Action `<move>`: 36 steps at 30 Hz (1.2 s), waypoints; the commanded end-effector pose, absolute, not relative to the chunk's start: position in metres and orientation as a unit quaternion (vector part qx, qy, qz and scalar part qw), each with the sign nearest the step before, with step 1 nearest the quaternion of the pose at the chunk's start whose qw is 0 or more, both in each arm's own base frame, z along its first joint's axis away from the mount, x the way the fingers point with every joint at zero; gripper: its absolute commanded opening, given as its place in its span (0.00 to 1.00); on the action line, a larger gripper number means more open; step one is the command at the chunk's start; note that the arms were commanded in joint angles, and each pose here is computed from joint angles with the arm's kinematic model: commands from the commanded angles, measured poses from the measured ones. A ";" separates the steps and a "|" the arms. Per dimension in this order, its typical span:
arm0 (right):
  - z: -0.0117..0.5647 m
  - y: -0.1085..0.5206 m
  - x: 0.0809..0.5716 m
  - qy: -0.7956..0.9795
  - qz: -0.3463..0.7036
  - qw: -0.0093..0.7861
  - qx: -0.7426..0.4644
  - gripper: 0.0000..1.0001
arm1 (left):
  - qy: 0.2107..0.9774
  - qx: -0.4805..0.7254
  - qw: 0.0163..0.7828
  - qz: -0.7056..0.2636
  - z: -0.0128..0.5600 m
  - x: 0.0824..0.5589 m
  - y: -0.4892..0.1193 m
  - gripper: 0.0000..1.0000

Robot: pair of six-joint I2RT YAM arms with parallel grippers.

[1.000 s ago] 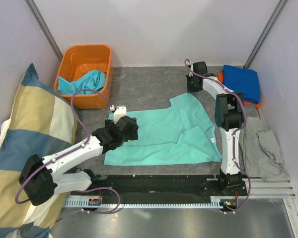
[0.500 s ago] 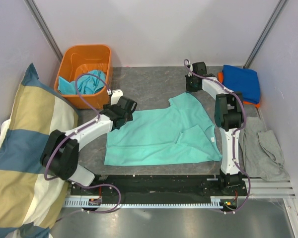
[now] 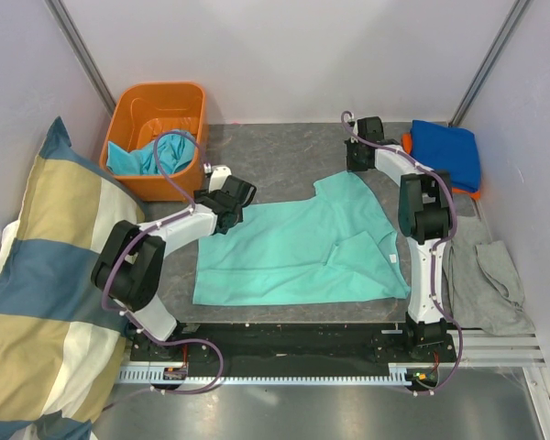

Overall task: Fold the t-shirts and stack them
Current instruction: Fold the tshirt

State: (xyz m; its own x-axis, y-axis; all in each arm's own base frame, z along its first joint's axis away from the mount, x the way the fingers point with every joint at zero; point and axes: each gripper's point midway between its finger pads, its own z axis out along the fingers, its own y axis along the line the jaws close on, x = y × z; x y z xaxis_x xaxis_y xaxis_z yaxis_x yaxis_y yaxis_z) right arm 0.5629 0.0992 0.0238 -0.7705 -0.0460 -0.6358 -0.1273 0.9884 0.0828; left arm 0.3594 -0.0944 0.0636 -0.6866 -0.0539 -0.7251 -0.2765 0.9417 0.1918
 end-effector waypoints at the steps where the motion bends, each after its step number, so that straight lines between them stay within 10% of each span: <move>1: -0.010 0.054 0.531 0.964 -0.010 0.265 -0.032 0.00 | 0.886 -0.097 0.421 0.168 0.080 0.388 -0.090 0.83; 36: -0.026 0.010 0.520 0.970 -0.032 0.242 0.009 0.00 | 0.904 -0.046 0.396 0.151 0.062 0.471 -0.111 0.70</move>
State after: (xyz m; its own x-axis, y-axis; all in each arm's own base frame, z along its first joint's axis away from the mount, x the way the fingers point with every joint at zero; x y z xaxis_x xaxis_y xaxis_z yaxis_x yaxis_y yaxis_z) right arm 0.5664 0.0397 0.0232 -0.7690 0.0073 -0.6392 -0.0089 0.9997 0.0220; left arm 0.4582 -0.1086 0.0564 -0.6803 0.0294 -0.7324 -0.2329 0.9387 0.2541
